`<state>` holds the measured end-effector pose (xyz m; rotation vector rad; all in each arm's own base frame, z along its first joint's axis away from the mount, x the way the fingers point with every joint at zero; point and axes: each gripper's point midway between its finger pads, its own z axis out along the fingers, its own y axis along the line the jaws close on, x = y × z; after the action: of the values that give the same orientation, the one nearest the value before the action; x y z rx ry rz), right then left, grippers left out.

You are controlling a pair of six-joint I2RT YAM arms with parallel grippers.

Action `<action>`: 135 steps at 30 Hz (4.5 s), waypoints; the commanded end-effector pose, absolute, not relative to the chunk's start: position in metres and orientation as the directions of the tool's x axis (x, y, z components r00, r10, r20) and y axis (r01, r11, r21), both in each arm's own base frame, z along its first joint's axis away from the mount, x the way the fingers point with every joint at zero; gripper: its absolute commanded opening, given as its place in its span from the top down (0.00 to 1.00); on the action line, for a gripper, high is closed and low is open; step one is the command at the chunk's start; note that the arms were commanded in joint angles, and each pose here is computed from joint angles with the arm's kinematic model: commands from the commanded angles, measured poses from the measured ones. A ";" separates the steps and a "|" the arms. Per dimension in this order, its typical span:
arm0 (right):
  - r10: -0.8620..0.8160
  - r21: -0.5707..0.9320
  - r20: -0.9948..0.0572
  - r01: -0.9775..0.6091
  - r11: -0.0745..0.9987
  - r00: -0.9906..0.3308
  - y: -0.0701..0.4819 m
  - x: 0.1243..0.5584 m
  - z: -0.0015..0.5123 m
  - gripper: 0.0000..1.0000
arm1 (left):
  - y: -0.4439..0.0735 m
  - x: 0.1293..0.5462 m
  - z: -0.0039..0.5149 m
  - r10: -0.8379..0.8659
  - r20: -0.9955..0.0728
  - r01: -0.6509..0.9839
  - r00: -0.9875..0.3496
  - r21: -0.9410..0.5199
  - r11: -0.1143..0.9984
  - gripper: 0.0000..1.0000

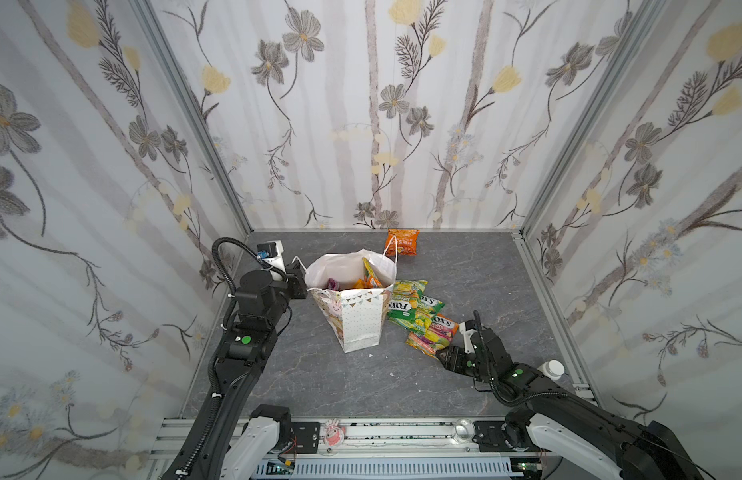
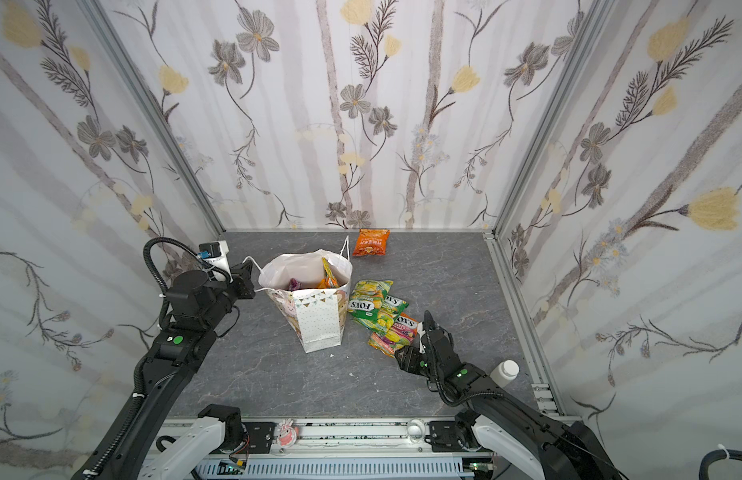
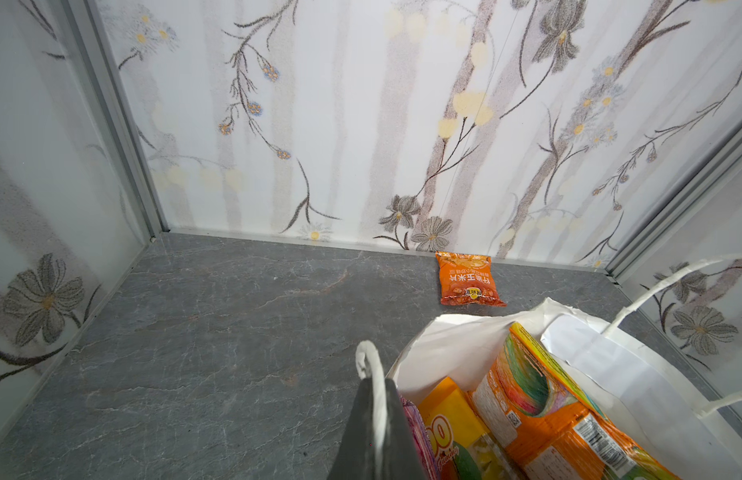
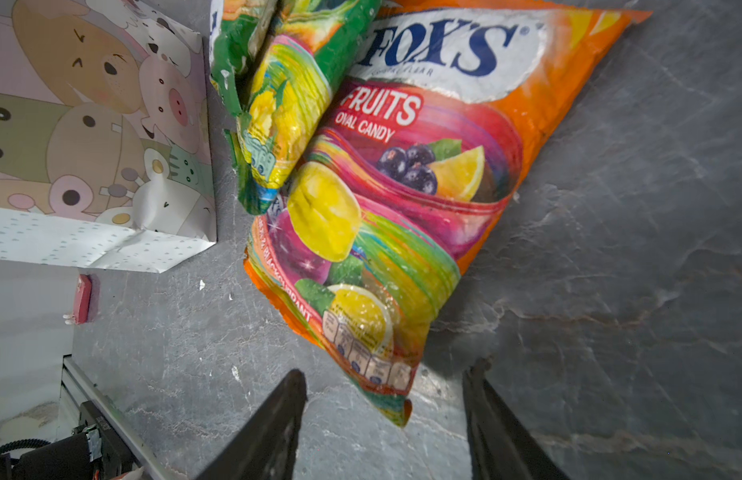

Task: Place the snacks into the paper bag
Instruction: 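Lower the right gripper onto the orange FOX'S FRUITS bag in the pile and grasp it, then lift the orange FOX'S FRUITS bag with the right gripper toward the paper bag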

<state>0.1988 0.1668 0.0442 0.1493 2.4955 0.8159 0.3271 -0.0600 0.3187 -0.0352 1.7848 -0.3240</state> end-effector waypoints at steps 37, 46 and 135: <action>0.354 0.614 -0.491 -0.028 0.789 -0.796 0.163 0.217 0.054 1.00 | -0.055 0.326 0.332 -0.200 -0.961 0.137 -0.189 -0.228 0.964 1.00; 0.326 0.591 -0.538 -0.071 0.804 -0.778 0.164 0.224 0.091 1.00 | -0.054 0.325 0.335 -0.200 -0.963 0.136 -0.178 -0.226 0.965 1.00; 0.144 0.251 -0.967 -0.857 0.450 -0.208 0.333 0.270 0.548 1.00 | -0.057 0.320 0.339 -0.213 -0.966 0.166 -0.146 -0.237 0.957 1.00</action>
<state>0.2751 0.3270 0.5323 -0.6311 1.5641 1.0372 0.3195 -0.0565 0.3300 -0.0417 1.7247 -0.3191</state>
